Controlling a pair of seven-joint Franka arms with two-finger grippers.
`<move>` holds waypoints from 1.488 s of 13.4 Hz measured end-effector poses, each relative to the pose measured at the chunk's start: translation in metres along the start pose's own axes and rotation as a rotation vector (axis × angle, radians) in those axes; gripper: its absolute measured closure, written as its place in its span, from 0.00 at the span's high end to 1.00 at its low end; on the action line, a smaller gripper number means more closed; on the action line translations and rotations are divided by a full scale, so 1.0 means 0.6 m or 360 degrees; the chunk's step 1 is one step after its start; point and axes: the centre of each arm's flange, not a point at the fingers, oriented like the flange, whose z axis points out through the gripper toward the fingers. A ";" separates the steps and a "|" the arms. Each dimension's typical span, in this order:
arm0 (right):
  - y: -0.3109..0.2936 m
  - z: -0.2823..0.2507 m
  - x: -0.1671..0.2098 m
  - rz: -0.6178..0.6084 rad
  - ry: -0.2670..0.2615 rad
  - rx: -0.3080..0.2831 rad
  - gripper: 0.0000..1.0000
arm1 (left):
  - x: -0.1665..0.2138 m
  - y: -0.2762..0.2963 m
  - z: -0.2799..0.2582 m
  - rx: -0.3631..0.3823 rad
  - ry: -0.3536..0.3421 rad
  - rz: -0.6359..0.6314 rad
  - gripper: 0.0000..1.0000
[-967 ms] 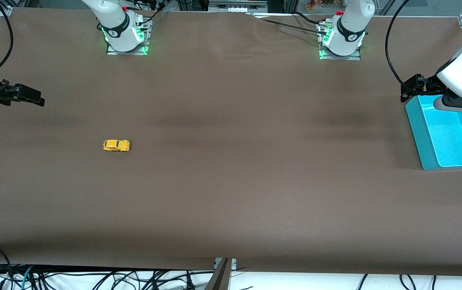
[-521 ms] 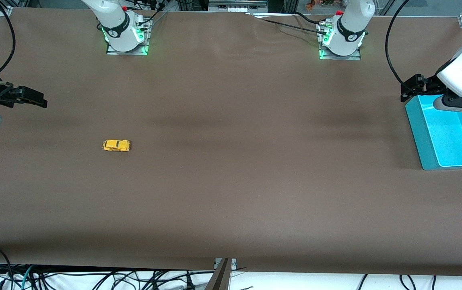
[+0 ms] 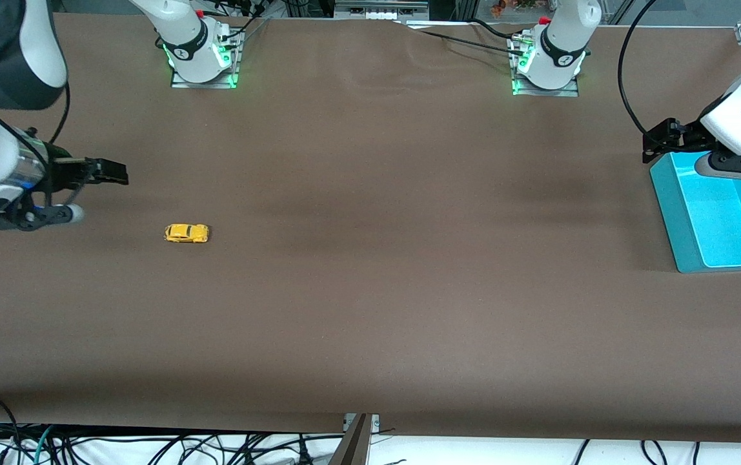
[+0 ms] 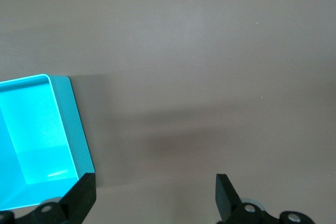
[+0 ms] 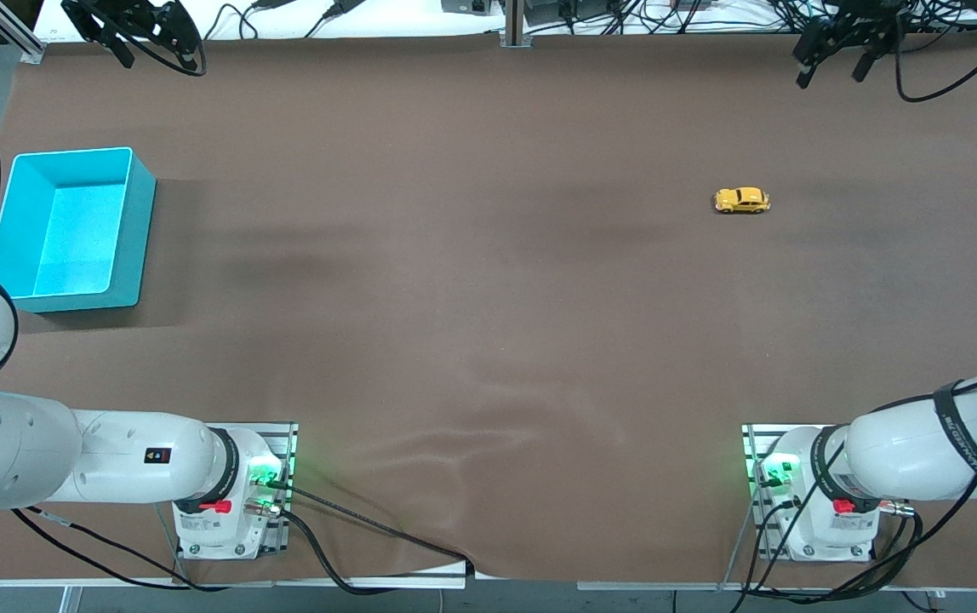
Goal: Wind and store yellow beetle car
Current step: 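Reach the right gripper down over the yellow beetle car, then close the right gripper on the yellow car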
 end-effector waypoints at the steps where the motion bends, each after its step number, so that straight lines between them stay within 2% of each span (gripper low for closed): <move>1: 0.001 0.023 0.018 -0.0169 -0.0011 0.0003 1.00 | 0.000 0.000 0.000 0.0000 0.0000 0.0000 1.00; 3: 0.004 0.079 0.057 -0.0464 -0.0045 0.0015 1.00 | 0.000 0.000 0.000 0.0000 -0.0001 0.0000 1.00; 6: 0.004 0.172 0.106 -0.0765 -0.0076 0.0032 1.00 | 0.000 0.000 0.000 0.0000 -0.0001 -0.0001 1.00; 12: 0.008 0.317 0.130 -0.1455 0.0097 -0.0065 1.00 | 0.000 -0.001 0.000 0.0000 -0.0002 -0.0001 1.00; 17: 0.011 0.407 0.119 -0.1804 0.0239 -0.0209 1.00 | 0.000 -0.001 0.000 0.0000 -0.0002 -0.0001 1.00; 20: 0.023 0.441 0.107 -0.1936 0.0292 -0.0281 1.00 | 0.000 -0.001 0.000 0.0000 -0.0002 -0.0001 1.00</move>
